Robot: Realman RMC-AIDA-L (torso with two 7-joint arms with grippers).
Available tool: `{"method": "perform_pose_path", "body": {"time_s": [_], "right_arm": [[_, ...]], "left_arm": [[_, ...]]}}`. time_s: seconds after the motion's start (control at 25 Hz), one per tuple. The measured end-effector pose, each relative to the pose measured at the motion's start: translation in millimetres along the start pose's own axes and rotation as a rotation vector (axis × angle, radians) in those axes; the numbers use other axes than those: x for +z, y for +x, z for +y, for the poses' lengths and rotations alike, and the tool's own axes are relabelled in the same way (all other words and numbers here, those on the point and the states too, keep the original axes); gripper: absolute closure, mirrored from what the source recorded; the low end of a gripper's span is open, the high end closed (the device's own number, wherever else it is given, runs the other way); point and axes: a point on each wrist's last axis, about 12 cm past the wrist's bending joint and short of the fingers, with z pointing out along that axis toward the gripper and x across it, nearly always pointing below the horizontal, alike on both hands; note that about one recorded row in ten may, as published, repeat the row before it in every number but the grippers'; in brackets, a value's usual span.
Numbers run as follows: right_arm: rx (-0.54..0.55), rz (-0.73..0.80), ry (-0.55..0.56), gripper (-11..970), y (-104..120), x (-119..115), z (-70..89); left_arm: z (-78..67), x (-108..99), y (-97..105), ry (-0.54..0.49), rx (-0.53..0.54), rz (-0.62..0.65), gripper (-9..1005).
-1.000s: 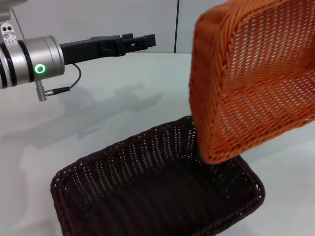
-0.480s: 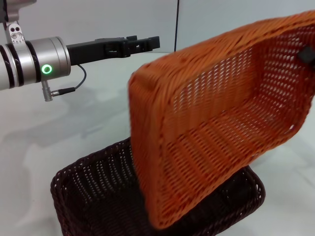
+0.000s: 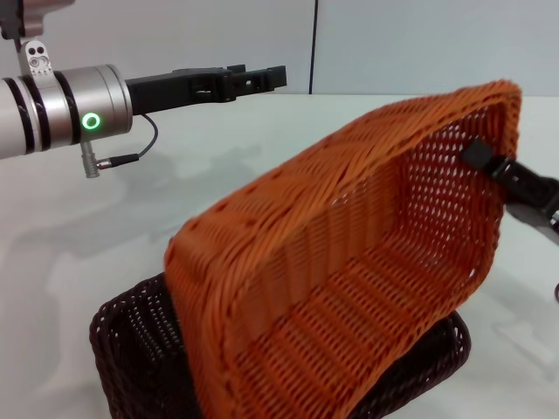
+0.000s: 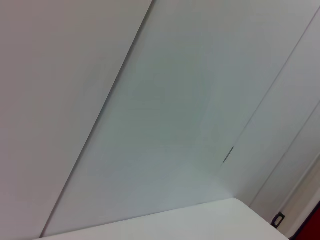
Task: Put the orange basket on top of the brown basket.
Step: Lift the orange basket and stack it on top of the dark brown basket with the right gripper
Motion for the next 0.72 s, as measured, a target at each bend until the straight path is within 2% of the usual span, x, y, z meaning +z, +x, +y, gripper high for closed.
{"method": "perform_pose_path", "body": {"time_s": [0.36,0.72], "right_arm": [[0.048,0.036,-0.014,719,16.8,-2.9,1.8],[0.047,0.037,0.000,725,16.2,-9.6,1.5]], "left_arm": [[-1.9,10.0,2.3,-0.013,0.010,0.026,135],[-2.9,14.7,5.1,-0.010,-0.002,0.037,134]]}}
